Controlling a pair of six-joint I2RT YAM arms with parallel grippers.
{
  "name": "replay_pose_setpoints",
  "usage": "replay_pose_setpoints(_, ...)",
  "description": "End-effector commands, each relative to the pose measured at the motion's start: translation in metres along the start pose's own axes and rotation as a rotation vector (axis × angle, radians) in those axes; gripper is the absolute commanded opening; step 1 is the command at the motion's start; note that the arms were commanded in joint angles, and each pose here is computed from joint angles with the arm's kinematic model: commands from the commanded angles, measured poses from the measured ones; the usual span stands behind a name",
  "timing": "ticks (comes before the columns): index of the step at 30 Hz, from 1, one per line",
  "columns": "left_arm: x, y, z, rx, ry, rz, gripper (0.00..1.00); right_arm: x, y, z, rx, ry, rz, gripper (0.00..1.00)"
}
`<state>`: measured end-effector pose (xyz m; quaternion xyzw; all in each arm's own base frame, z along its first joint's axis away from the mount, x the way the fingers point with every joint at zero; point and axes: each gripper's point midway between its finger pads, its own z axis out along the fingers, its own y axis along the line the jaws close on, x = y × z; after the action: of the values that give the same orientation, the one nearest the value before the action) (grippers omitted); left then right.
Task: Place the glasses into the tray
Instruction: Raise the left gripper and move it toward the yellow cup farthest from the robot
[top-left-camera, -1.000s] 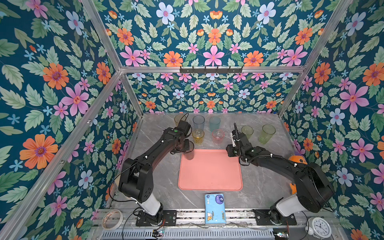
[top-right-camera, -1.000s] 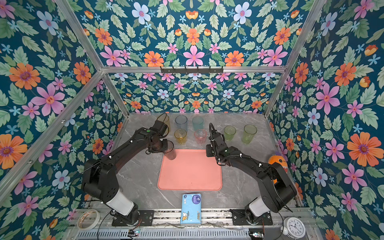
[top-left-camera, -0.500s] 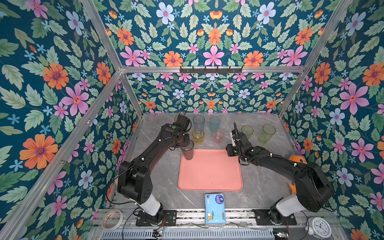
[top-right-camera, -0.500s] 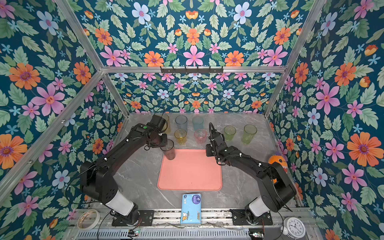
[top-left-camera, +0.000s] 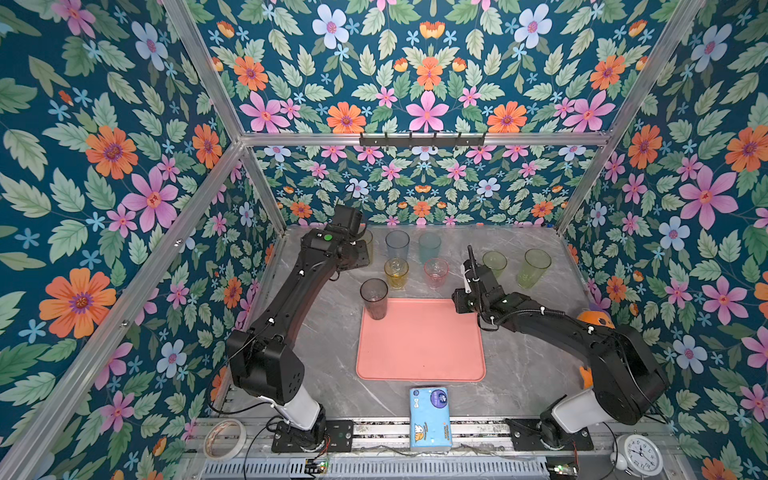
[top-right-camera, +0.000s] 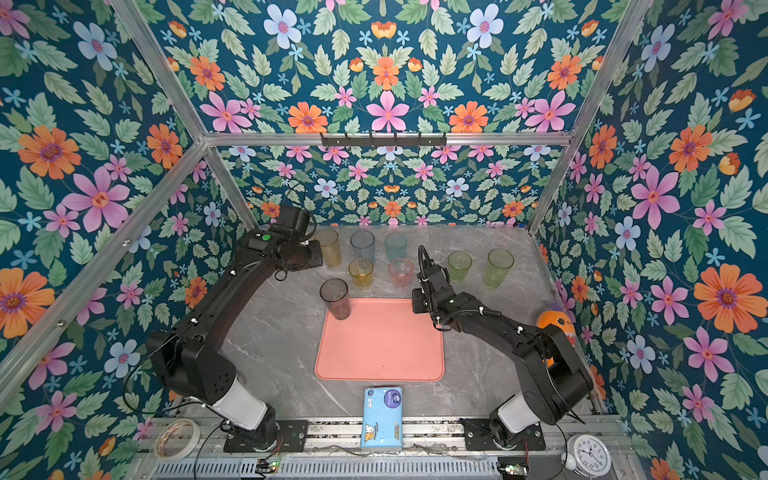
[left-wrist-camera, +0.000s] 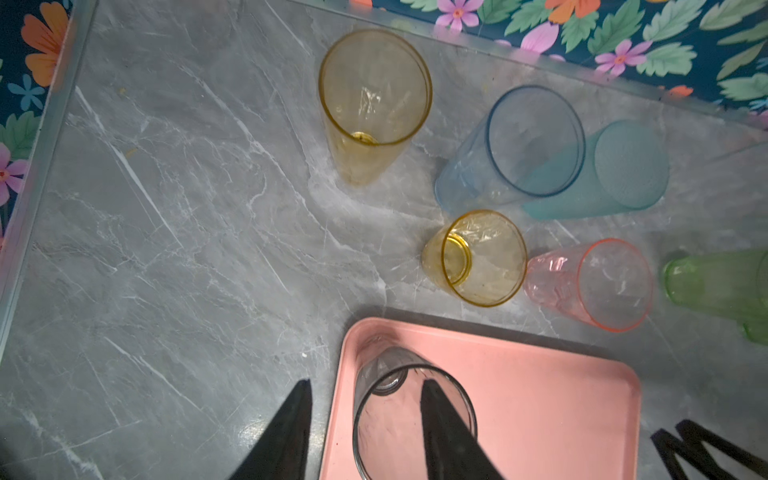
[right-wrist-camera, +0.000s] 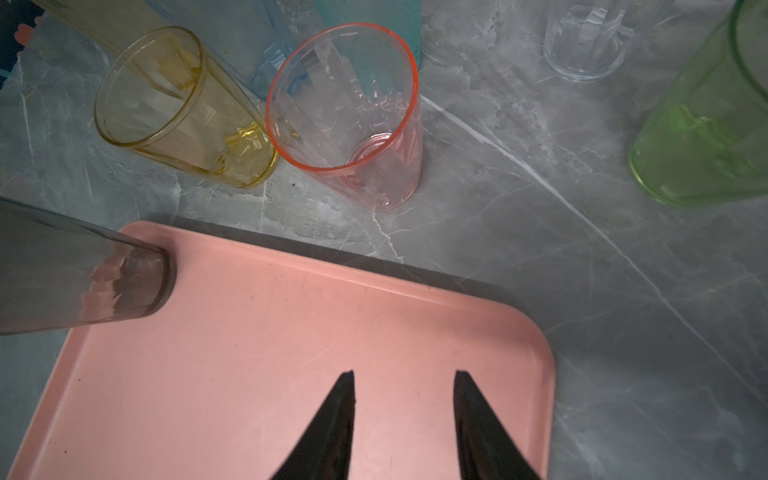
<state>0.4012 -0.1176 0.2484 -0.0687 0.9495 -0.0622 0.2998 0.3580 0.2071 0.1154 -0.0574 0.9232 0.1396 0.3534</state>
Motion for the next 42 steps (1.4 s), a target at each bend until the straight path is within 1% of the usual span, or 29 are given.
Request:
replay_pose_setpoints(1,-0.02,0.002,-0.001,0.039,-0.035,-0.021,0.47,-0.003,-0.001,-0.002,0.007,-0.013,0.006,0.41)
replay_pose_setpoints(8,-0.066,0.018,0.012,0.048,-0.127,-0.099,0.49,-0.003,-0.002,-0.003,0.014,-0.013,0.006,0.41)
replay_pose_setpoints(14,-0.086,0.037,0.048,0.019,-0.127,-0.14,0.49,-0.003,-0.002,-0.005,0.012,-0.02,0.007,0.41)
replay_pose_setpoints(18,-0.097,0.038,0.062,0.015,-0.13,-0.127,0.48,-0.003,-0.002,-0.005,0.014,-0.019,0.007,0.41)
replay_pose_setpoints(21,-0.101,0.035,0.071,0.03,-0.136,-0.128,0.49,-0.003,-0.002,-0.004,0.015,-0.018,0.007,0.41)
replay_pose_setpoints(32,-0.108,0.029,0.109,0.041,-0.099,-0.127,0.49,-0.002,-0.001,-0.002,0.008,-0.011,0.008,0.41)
replay_pose_setpoints(42,-0.098,0.033,0.141,0.015,-0.044,-0.127,0.5,-0.002,-0.001,-0.002,0.009,-0.011,0.007,0.41)
